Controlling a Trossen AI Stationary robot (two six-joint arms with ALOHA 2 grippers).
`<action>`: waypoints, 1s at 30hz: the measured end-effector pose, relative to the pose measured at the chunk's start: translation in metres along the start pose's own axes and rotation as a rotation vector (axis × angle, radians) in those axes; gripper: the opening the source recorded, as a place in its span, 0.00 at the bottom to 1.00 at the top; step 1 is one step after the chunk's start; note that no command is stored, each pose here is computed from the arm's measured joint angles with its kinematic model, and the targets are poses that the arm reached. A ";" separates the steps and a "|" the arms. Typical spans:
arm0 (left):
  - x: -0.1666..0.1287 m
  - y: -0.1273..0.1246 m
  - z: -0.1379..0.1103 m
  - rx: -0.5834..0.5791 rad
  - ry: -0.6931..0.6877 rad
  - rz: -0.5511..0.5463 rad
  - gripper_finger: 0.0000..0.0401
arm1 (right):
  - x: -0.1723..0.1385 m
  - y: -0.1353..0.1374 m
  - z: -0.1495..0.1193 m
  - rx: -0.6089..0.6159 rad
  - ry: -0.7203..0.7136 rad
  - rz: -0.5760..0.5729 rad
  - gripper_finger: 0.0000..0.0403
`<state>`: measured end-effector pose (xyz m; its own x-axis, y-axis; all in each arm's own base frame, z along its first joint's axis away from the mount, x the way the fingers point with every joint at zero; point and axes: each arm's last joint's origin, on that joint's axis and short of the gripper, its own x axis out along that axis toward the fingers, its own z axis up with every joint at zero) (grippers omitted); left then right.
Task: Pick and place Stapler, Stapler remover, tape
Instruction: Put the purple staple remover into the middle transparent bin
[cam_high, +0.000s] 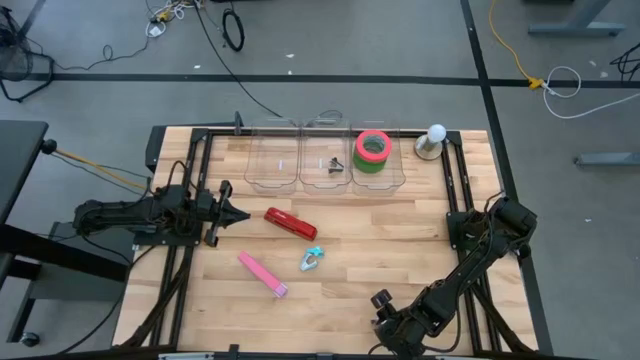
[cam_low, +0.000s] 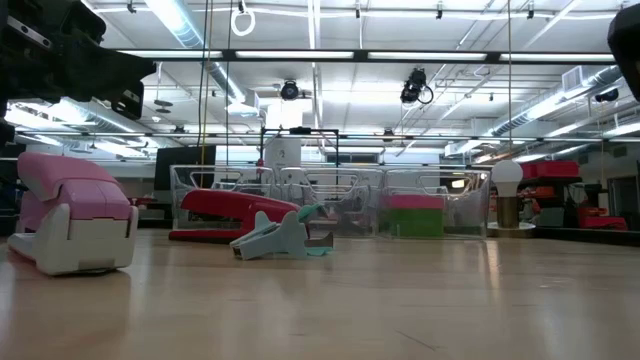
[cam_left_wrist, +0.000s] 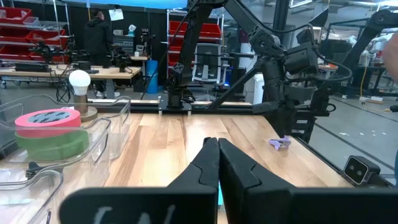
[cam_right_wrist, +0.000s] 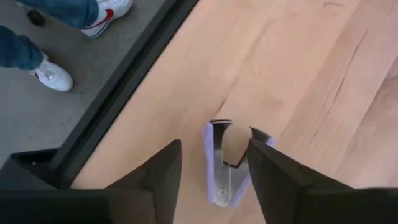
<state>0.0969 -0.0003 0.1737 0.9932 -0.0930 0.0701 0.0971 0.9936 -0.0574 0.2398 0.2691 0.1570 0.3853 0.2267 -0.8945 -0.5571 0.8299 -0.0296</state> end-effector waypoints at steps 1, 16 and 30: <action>0.000 0.000 0.000 0.000 -0.001 0.000 0.01 | 0.000 0.000 0.000 0.001 -0.005 0.002 0.46; 0.000 0.000 0.000 0.000 0.000 0.000 0.01 | 0.003 0.001 0.002 0.005 -0.024 -0.002 0.38; 0.000 0.000 0.000 0.000 -0.001 0.000 0.01 | 0.008 0.001 -0.008 0.047 0.011 0.002 0.32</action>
<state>0.0968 -0.0003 0.1737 0.9932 -0.0928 0.0706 0.0969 0.9936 -0.0574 0.2363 0.2677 0.1466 0.3765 0.2230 -0.8992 -0.5227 0.8525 -0.0074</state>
